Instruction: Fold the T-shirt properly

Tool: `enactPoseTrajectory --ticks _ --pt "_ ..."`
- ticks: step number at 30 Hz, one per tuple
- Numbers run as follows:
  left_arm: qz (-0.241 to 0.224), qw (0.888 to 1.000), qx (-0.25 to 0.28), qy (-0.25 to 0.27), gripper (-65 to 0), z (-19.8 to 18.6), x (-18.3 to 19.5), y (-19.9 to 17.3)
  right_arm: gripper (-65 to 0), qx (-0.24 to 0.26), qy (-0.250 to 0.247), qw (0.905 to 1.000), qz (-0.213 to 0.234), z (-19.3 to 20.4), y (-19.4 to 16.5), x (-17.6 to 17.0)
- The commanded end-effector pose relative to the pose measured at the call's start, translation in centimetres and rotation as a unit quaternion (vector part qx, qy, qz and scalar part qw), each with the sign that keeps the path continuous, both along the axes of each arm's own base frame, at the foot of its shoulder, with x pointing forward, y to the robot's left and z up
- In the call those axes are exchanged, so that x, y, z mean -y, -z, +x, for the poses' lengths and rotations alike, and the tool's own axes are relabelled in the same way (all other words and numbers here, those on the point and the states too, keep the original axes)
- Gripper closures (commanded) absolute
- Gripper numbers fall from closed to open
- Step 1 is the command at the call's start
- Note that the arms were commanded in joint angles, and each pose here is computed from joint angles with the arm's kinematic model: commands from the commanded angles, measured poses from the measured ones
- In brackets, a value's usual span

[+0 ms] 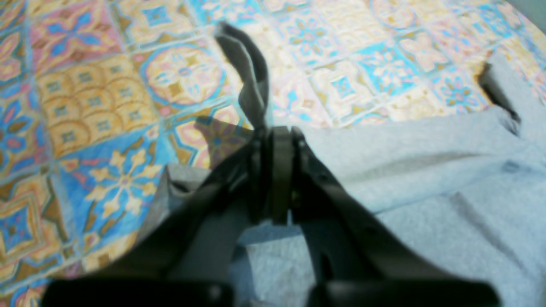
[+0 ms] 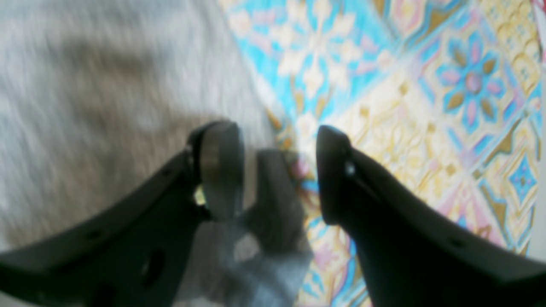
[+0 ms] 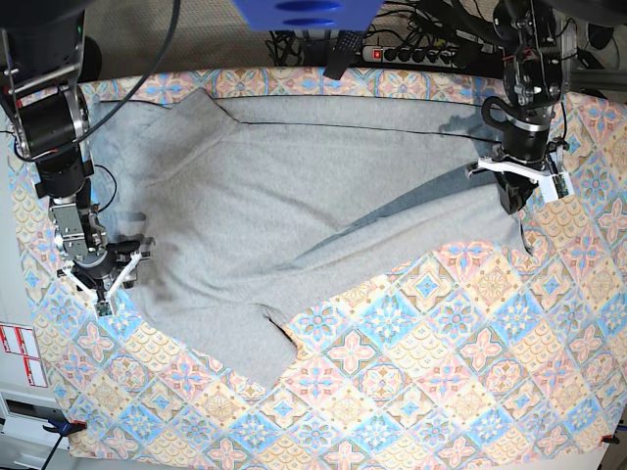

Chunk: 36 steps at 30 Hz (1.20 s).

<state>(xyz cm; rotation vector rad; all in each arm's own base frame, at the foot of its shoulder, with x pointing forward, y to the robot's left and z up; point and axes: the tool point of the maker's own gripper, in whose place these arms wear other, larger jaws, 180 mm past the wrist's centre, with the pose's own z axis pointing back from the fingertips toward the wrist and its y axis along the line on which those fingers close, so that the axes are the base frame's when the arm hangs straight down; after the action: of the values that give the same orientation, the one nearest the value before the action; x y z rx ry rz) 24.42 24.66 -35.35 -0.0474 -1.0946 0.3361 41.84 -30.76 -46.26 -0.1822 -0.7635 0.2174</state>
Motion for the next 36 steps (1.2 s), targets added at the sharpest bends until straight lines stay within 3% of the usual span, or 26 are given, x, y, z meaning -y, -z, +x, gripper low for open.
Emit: enactPoseTrajectory --ticks 1,5,11,15,20,24,29,33,36 --pt "0.009 1.0 0.024 0.001 0.0 0.5 -0.3 -1.3 -30.3 0.036 0.0 0.9993 -0.002 2.1 -2.3 0.4" --pt "0.009 1.0 0.024 0.001 0.0 0.5 -0.3 -1.3 -35.1 0.035 0.001 0.9994 -0.001 1.9 -2.1 0.4" --pt "0.009 1.0 0.024 0.0 0.0 0.5 -0.3 -1.3 -35.4 0.035 -0.003 0.9994 0.001 1.8 -2.0 0.2" --pt "0.009 1.0 0.024 0.0 0.0 0.5 -0.3 -1.3 -35.1 -0.004 -0.058 0.9967 0.057 -0.4 0.1 -2.6" --pt "0.008 1.0 0.023 0.001 0.0 0.5 -0.2 -1.2 -28.8 -0.038 -0.104 0.9882 0.105 -2.8 1.8 -5.0" --pt "0.008 1.0 0.023 0.001 0.0 0.5 -0.2 -1.2 -26.3 -0.047 -0.105 0.9877 0.107 -3.5 2.3 -5.1" --pt "0.008 1.0 0.023 0.001 0.0 0.5 -0.2 -1.2 -11.8 -0.055 -0.122 0.9826 0.129 -4.4 2.7 -6.1" --pt "0.008 1.0 0.022 0.001 0.0 0.5 -0.2 -1.2 -1.3 -0.011 -0.092 0.9826 0.161 -2.9 1.0 -5.3" --pt "0.008 1.0 0.02 0.001 0.0 0.3 -0.2 -1.0 -0.9 0.019 -0.056 0.9821 0.179 -1.9 -0.3 -4.0"
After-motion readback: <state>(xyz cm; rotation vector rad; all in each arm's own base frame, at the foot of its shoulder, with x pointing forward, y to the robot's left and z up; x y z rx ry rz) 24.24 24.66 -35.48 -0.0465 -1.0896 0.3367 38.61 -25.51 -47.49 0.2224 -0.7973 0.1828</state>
